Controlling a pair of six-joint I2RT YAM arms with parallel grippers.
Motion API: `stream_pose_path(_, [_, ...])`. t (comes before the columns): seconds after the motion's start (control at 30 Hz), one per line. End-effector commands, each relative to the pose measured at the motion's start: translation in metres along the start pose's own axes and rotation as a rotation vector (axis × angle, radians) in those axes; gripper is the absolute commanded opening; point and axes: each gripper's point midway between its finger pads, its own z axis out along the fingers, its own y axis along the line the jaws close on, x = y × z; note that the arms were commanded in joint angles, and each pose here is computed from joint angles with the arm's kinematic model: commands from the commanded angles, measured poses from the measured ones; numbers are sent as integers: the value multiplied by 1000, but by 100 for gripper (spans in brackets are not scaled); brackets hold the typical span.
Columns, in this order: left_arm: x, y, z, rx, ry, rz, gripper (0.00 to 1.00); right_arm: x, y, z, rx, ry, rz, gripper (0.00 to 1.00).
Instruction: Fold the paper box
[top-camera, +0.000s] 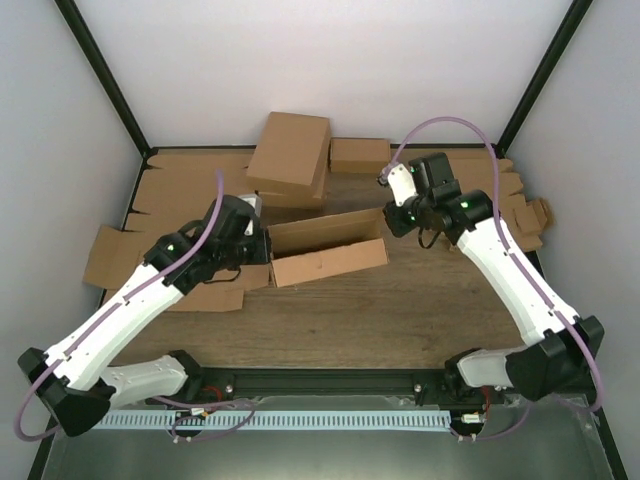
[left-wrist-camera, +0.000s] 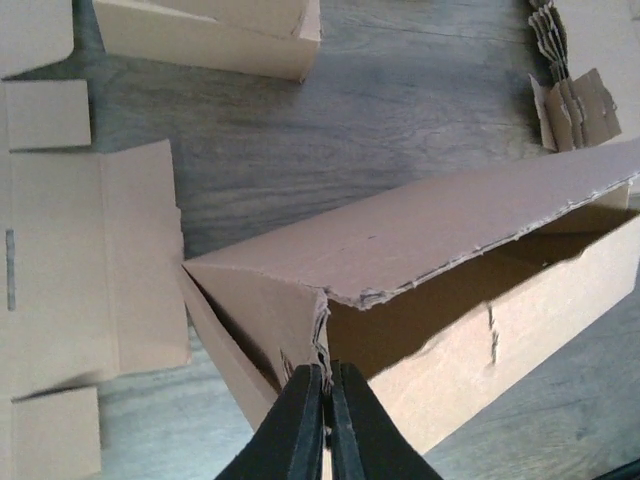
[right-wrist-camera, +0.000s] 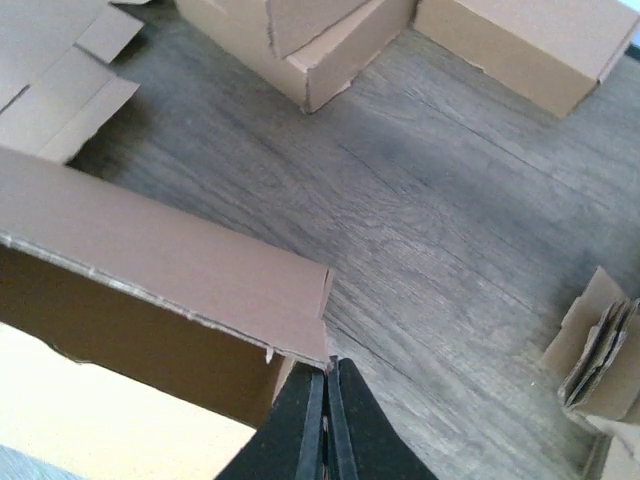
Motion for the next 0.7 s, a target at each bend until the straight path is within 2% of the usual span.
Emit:
stream_pose_path(0.0, [-21, -14, 1, 81, -26, 58, 8, 1, -3, 10, 29, 80, 210, 1])
stream_pose_path(0.13, [-22, -14, 5, 94, -21, 55, 24, 2, 7, 21, -22, 112, 229, 2])
stream_pose_path(0.17, [-21, -12, 6, 90, -18, 55, 31, 2, 7, 24, -22, 117, 226, 4])
stream_pose_path(0.2, [-21, -10, 7, 85, -16, 55, 43, 3, 7, 26, -18, 121, 225, 9])
stream_pose_path(0.27, [-21, -7, 6, 81, -19, 50, 62, 3, 7, 27, -16, 124, 223, 12])
stream_pose_path(0.33, [-21, -4, 4, 78, -30, 47, 73, 2, 6, 27, -16, 117, 217, 15])
stream_pose_path(0.4, [-21, -1, 0, 72, -39, 44, 77, 0, 6, 26, -13, 109, 215, 16])
stream_pose_path(0.67, [-7, 9, 7, 43, 6, 38, 75, 5, 3, 28, 8, 147, 240, 18])
